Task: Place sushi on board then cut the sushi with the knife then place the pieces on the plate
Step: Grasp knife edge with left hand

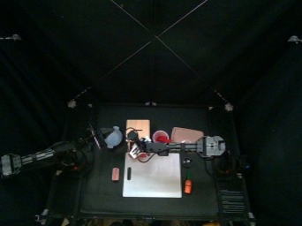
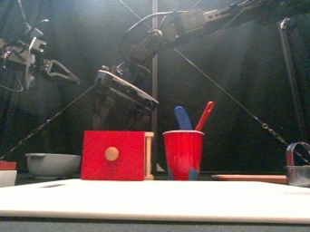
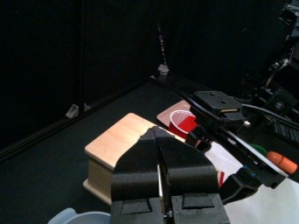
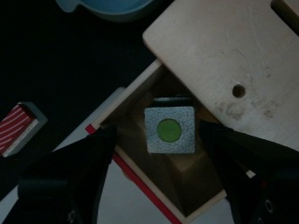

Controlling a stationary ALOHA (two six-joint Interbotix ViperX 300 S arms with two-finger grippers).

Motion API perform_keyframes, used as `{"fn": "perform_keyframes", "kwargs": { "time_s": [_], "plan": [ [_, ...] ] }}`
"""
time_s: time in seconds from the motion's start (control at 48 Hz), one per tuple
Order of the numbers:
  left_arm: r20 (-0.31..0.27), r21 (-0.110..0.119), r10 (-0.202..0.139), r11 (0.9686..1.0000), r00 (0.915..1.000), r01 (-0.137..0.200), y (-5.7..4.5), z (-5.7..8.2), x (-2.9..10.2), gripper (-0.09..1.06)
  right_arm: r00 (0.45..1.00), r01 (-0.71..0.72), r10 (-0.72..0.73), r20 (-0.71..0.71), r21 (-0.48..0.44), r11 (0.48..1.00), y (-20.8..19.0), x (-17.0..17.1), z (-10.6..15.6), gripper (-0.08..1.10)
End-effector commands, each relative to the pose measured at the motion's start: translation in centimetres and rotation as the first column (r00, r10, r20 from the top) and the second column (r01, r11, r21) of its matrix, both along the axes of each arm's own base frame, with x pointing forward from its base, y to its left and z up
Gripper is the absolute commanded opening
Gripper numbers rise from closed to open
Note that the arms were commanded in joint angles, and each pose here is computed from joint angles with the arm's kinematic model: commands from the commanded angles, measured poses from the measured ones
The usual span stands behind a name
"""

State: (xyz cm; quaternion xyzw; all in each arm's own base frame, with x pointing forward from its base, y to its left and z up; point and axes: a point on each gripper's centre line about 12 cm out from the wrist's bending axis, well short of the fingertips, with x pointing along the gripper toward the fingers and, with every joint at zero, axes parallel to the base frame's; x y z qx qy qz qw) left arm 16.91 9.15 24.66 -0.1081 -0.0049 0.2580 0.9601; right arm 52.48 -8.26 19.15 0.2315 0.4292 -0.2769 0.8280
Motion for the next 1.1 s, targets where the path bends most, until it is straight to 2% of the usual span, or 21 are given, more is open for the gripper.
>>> {"fn": "perform_keyframes", "kwargs": {
  "time_s": [0.021,0.354,1.104],
  "plan": [
    [0.016,0.009,0.002,1.0,0.9999,-0.002,0.1,0.5,0.1,0.06,0.998,0.002,-0.001,0.06,-0.011,1.0,-0.3,0.3,2.5,1.04],
    [0.018,-0.005,0.005,1.0,0.9998,-0.004,0.1,0.3,0.1,0.06,0.997,-0.014,0.016,0.079,-0.019,1.0,0.4,0.6,3.3,1.04],
    [0.014,-0.007,0.005,1.0,0.9999,-0.004,0.0,0.1,0.0,0.06,0.998,-0.011,0.013,0.069,-0.038,0.999,0.1,0.3,3.6,1.03]
  ]
}}
